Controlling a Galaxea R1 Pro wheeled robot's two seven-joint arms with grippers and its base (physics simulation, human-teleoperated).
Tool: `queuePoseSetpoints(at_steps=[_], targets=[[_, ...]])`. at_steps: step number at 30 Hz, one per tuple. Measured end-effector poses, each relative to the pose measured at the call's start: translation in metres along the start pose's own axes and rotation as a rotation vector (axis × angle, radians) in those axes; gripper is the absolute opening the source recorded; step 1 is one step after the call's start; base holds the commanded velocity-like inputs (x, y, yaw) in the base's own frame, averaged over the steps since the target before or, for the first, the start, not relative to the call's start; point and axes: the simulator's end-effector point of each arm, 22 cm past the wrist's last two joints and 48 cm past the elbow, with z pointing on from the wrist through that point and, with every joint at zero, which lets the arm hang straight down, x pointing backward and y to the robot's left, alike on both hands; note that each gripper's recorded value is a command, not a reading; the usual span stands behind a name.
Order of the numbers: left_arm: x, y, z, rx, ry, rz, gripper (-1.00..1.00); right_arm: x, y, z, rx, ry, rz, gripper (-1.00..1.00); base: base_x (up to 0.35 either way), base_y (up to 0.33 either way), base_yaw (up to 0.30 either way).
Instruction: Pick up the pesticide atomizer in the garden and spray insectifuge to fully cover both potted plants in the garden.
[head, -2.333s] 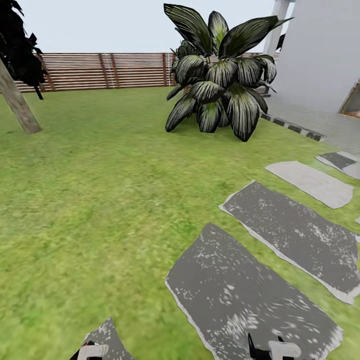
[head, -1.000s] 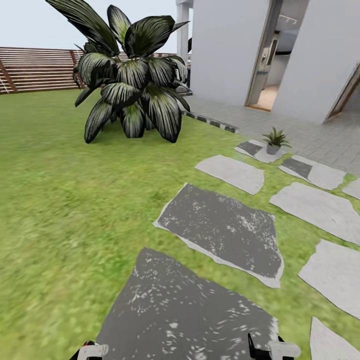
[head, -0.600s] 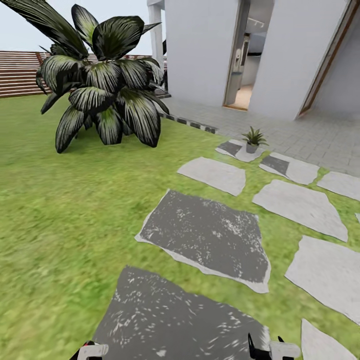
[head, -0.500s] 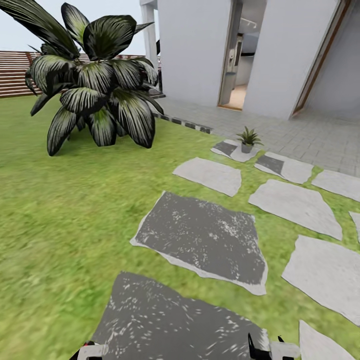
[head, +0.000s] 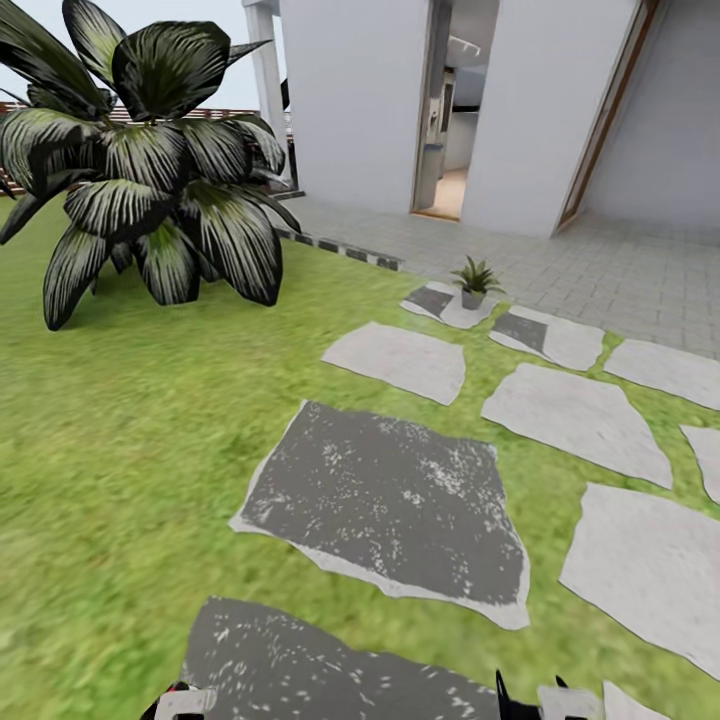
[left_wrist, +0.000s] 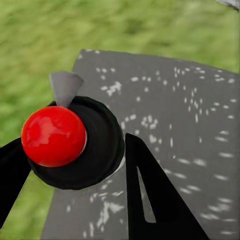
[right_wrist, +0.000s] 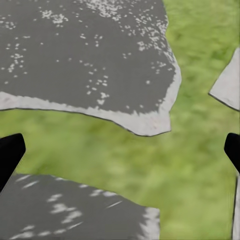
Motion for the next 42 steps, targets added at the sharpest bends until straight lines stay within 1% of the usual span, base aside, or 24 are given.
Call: queuePoseSetpoints(at_steps=[4,19,32,42], targets=[[0.0,0.0,0.0,0.0,0.0,0.0,-1.0,0.01,0.0,-0.003,0.0,0.023,-0.001,1.0,0.338,0.0,-0.001],[0.0,0.0,0.0,0.0,0.0,0.0,-1.0,0.011,0.0,-0.003,0.0,0.023,0.0,1.0,0.338,0.0,-0.006],[0.0,0.0,0.0,0.0,-0.001,-0.001,-1.0,0.012,0.0,-0.003,0.0,0.028,0.0,1.0,0.338,0.0,-0.234],[0.0,0.001,0.0,-0.003,-0.001,-0.006,-1.0,0.012,0.002,-0.003,-0.002,0.028,0.002,1.0,0.338,0.0,-0.026]])
